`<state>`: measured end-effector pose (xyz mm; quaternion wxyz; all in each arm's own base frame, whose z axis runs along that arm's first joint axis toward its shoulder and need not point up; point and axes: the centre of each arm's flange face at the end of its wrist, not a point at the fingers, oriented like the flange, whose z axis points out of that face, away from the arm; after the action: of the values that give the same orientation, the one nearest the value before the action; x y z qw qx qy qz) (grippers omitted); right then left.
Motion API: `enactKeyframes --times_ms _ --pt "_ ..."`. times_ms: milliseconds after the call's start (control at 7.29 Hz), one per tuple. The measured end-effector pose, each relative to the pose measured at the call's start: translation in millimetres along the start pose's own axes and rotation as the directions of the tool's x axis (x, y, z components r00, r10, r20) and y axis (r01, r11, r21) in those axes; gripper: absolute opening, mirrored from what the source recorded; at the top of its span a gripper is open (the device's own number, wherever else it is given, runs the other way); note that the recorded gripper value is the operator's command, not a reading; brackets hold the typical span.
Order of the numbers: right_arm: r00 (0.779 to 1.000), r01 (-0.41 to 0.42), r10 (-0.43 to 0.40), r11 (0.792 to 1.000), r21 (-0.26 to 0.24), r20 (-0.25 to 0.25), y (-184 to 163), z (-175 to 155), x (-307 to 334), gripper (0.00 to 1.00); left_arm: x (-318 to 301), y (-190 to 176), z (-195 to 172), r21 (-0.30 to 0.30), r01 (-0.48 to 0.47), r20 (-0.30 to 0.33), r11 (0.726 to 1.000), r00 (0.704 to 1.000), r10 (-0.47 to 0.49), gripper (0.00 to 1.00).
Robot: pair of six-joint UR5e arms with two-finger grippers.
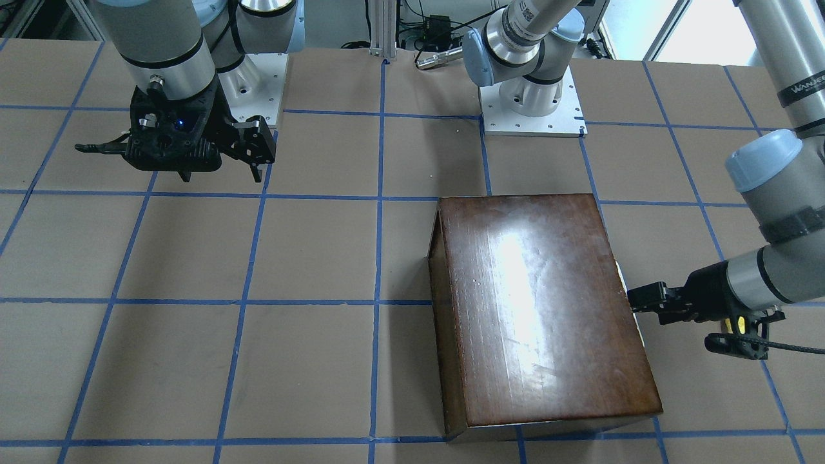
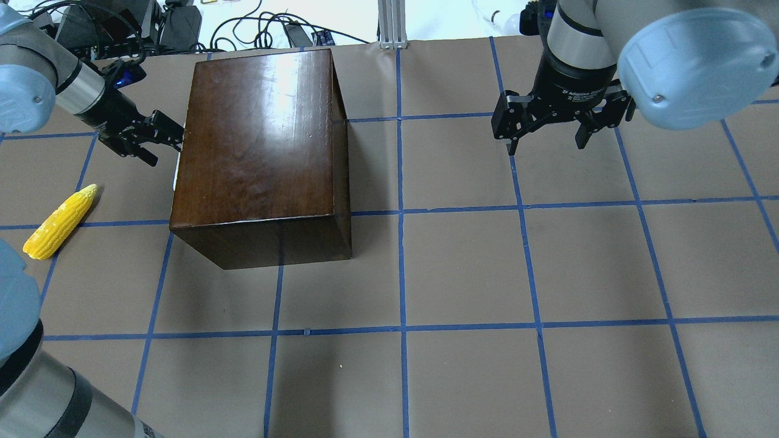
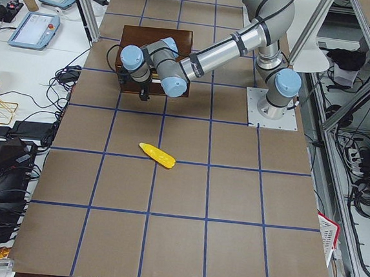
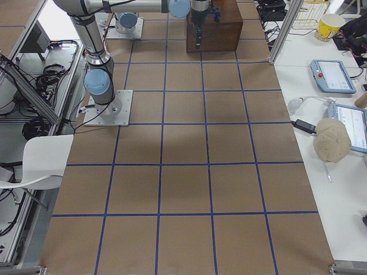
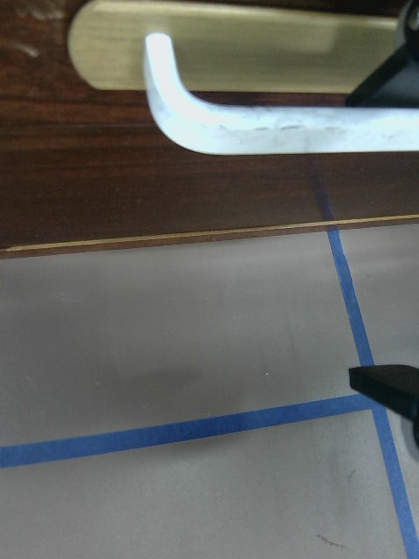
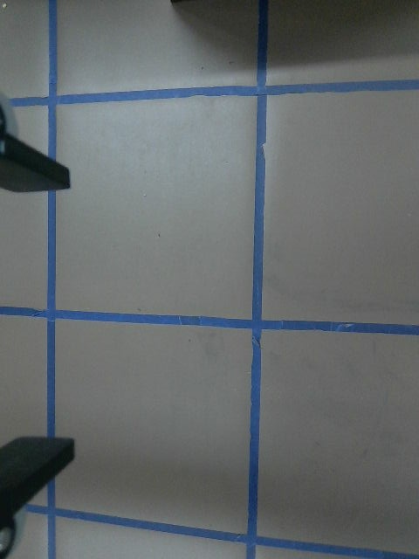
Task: Open drawer and put corn inside
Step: 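Close the left gripper on the white drawer handle, then pull the drawer out toward the corn with the left gripper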
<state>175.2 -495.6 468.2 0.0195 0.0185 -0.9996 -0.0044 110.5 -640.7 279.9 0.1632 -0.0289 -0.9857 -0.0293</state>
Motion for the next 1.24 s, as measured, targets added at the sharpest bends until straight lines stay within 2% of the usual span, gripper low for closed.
enactKeyframes --times_ms 1235 --pt "1.000 0.000 0.000 1.000 0.000 0.000 0.0 0.0 0.0 1.00 -44.8 6.6 -12.3 0.046 0.063 0.020 0.997 0.998 -0.064 1.00"
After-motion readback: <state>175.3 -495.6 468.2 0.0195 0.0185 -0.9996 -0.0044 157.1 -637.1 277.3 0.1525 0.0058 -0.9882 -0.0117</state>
